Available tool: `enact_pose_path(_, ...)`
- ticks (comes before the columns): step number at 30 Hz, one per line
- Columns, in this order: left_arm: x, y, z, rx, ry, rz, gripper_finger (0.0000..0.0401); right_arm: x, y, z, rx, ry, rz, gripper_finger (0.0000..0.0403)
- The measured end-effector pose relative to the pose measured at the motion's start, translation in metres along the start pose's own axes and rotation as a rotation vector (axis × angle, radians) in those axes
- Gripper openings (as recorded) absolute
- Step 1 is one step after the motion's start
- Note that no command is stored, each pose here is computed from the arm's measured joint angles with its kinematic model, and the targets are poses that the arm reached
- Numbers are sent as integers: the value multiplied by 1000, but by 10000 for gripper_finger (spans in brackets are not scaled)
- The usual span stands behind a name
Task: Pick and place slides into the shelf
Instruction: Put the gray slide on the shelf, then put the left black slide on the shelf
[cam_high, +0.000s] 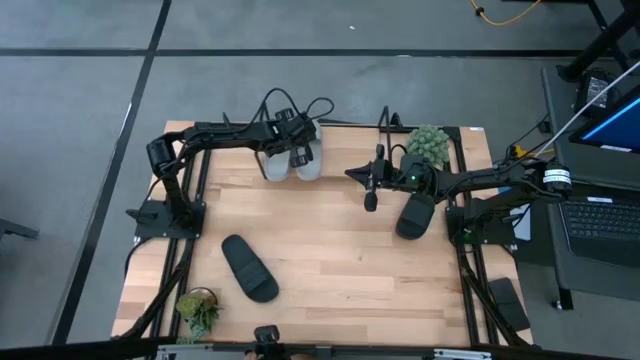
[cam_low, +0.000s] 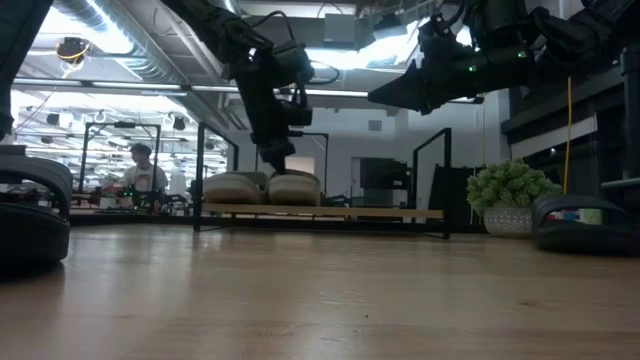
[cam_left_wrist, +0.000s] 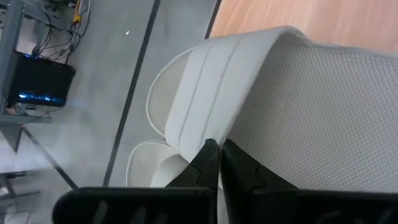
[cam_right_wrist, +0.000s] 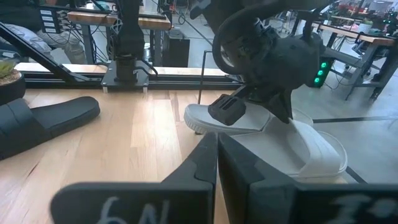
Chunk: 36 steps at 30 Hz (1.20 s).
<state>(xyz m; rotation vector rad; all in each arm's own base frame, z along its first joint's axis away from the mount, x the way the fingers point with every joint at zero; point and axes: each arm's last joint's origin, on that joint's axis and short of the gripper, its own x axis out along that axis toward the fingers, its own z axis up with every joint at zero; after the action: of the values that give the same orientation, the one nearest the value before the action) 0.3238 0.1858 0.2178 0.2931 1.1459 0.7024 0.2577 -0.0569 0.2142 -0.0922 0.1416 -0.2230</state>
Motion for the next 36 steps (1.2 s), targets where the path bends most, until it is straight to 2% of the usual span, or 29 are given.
enact_pose_path(14,-1,-3,-2,21,26,-6,57,0,0,0,0,2,1,16)
enact_pose_path(26,-6,-8,2,59,24,64,102,0,0,0,0,2,1,16)
enact_pose_path(36,-46,7,7,14,-78,106,104,0,0,0,0,2,1,16)
